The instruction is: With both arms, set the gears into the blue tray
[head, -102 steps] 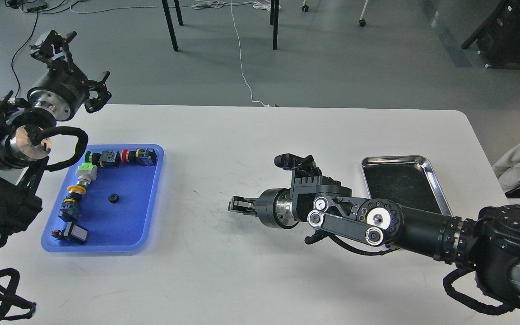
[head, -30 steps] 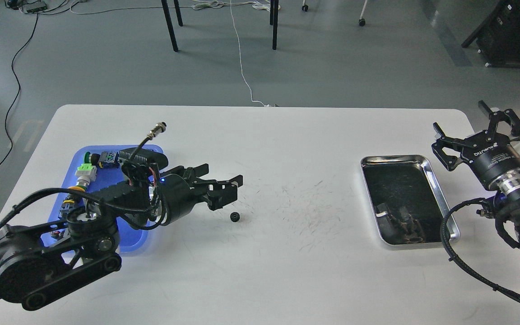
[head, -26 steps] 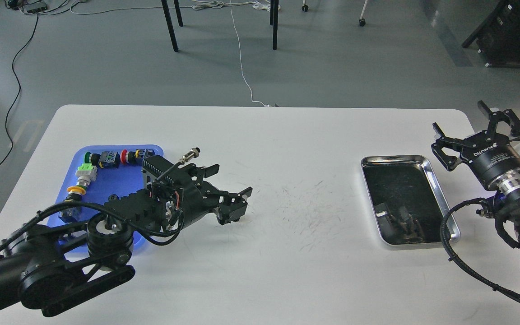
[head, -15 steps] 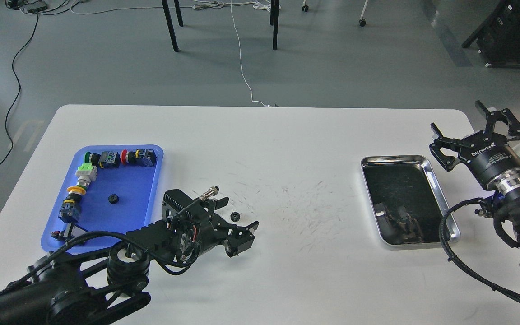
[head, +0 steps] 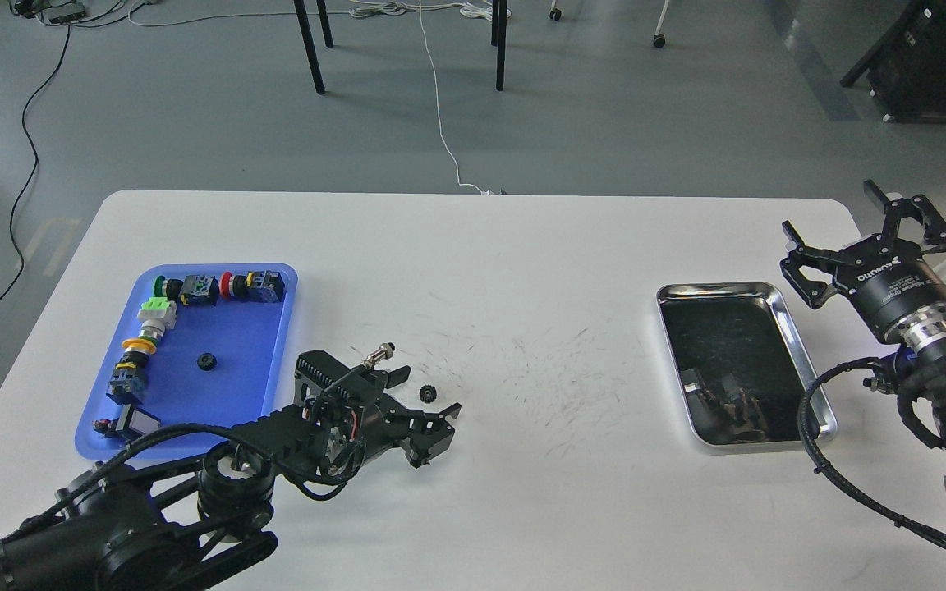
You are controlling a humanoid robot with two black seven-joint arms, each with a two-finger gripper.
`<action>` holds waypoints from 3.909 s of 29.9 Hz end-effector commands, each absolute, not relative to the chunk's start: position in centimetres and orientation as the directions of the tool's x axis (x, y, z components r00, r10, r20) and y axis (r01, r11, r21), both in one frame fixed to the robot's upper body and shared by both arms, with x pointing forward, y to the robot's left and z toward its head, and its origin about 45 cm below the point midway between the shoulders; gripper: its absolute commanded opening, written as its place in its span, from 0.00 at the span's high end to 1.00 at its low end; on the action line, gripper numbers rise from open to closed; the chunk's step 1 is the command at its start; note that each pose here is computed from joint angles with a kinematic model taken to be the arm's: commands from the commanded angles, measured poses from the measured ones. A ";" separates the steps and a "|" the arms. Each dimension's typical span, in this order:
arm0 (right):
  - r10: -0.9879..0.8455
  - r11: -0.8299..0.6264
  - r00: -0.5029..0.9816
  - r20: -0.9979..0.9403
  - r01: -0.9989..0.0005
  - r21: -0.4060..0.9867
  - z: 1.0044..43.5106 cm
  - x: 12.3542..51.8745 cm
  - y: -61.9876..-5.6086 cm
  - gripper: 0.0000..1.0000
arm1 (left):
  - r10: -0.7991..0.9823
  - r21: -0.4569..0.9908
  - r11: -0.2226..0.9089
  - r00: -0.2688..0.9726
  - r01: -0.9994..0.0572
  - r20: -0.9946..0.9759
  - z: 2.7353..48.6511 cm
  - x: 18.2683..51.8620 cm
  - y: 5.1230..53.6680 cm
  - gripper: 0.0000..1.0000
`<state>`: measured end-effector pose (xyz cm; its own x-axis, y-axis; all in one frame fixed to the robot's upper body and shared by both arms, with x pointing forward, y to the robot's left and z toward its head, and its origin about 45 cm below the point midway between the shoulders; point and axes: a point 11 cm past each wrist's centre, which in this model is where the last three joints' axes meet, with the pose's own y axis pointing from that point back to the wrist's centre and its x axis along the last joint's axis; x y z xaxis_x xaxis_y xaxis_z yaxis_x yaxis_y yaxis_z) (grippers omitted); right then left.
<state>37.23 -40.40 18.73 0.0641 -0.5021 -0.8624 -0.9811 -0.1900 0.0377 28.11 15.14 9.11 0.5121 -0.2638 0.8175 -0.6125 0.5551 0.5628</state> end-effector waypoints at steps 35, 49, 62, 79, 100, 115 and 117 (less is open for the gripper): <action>-0.519 -0.196 0.074 -0.852 -0.980 0.035 19.5 37.5 -40.6 0.04 | -0.125 0.457 0.245 0.440 -0.855 0.890 17.2 28.3 35.5 0.98; -0.531 -0.189 0.070 -0.844 -0.981 0.038 19.7 37.4 -41.3 0.04 | -0.067 0.577 0.173 0.575 -0.798 0.815 10.9 24.1 37.0 0.97; -0.540 -0.186 0.070 -0.839 -0.982 0.038 20.0 37.4 -41.6 0.04 | -0.058 0.597 0.146 0.595 -0.789 0.802 9.8 23.8 37.5 0.76; -0.540 -0.189 0.073 -0.838 -0.981 0.036 20.1 37.4 -41.5 0.04 | 0.041 0.487 0.099 0.493 -0.868 0.869 14.7 27.7 39.2 0.04; -0.527 -0.216 0.153 -0.836 -0.976 -0.042 24.5 40.5 -39.3 0.02 | 0.933 0.111 0.159 0.186 -0.981 0.308 32.0 44.4 30.5 0.02; -0.513 -0.244 0.137 -0.847 -0.970 -0.009 23.2 40.4 -37.5 0.02 | 0.935 0.124 0.045 -0.002 -0.991 -0.355 24.8 47.7 31.2 0.02; -0.507 -0.245 0.128 -0.852 -0.970 -0.001 22.8 40.4 -37.2 0.02 | 0.910 0.146 0.028 -0.035 -0.989 -0.412 23.6 47.6 32.1 0.02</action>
